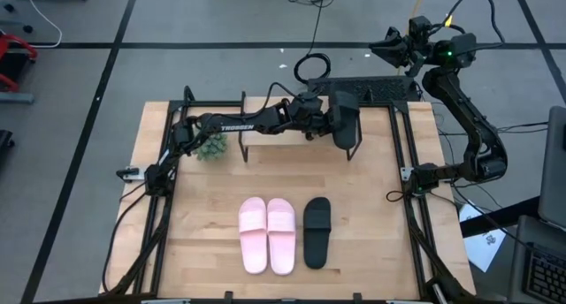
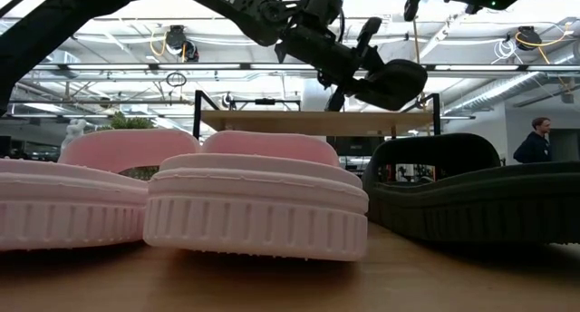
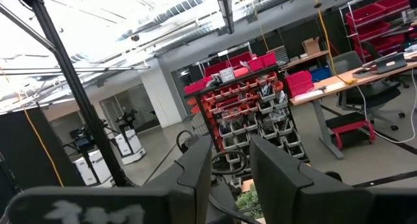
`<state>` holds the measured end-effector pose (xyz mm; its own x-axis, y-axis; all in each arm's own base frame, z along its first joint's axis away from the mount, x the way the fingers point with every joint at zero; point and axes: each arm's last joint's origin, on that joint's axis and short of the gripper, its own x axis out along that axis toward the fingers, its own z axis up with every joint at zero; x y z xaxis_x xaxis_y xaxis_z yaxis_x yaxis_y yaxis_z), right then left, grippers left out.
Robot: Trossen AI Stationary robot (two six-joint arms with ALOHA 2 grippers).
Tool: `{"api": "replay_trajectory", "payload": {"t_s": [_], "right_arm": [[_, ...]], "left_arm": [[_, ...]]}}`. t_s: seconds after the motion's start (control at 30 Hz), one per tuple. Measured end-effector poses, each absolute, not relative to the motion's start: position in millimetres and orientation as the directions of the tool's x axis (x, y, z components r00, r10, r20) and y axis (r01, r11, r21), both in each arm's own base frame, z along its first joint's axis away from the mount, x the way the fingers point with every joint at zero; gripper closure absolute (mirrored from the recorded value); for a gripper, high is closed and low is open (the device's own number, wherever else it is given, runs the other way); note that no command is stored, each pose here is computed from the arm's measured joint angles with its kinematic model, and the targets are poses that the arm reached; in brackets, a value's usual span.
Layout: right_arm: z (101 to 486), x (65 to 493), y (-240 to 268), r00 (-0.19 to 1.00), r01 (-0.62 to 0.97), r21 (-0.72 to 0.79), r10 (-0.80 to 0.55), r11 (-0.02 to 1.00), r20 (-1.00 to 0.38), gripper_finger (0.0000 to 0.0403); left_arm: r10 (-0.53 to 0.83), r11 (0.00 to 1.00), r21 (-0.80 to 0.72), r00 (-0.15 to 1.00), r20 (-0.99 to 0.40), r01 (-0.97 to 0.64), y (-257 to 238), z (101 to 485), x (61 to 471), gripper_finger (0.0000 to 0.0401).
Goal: Pick and place slides into the shelf
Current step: Put the right black slipper on the shelf
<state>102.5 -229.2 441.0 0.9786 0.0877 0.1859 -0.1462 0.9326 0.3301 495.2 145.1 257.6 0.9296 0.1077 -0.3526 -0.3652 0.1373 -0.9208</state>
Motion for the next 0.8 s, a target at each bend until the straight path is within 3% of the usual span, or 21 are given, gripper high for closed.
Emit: {"api": "replay_trajectory", "payload": {"t_s": [0.8], "right_arm": [[441.0, 102.5, -229.2, 0.979, -0.146, 0.330, 0.088, 0.933, 0.186, 0.0310]], "left_arm": [[0.163, 0.188, -0.916, 0.931, -0.327, -0.355, 147.8, 259.9, 495.7, 0.0293]]}}
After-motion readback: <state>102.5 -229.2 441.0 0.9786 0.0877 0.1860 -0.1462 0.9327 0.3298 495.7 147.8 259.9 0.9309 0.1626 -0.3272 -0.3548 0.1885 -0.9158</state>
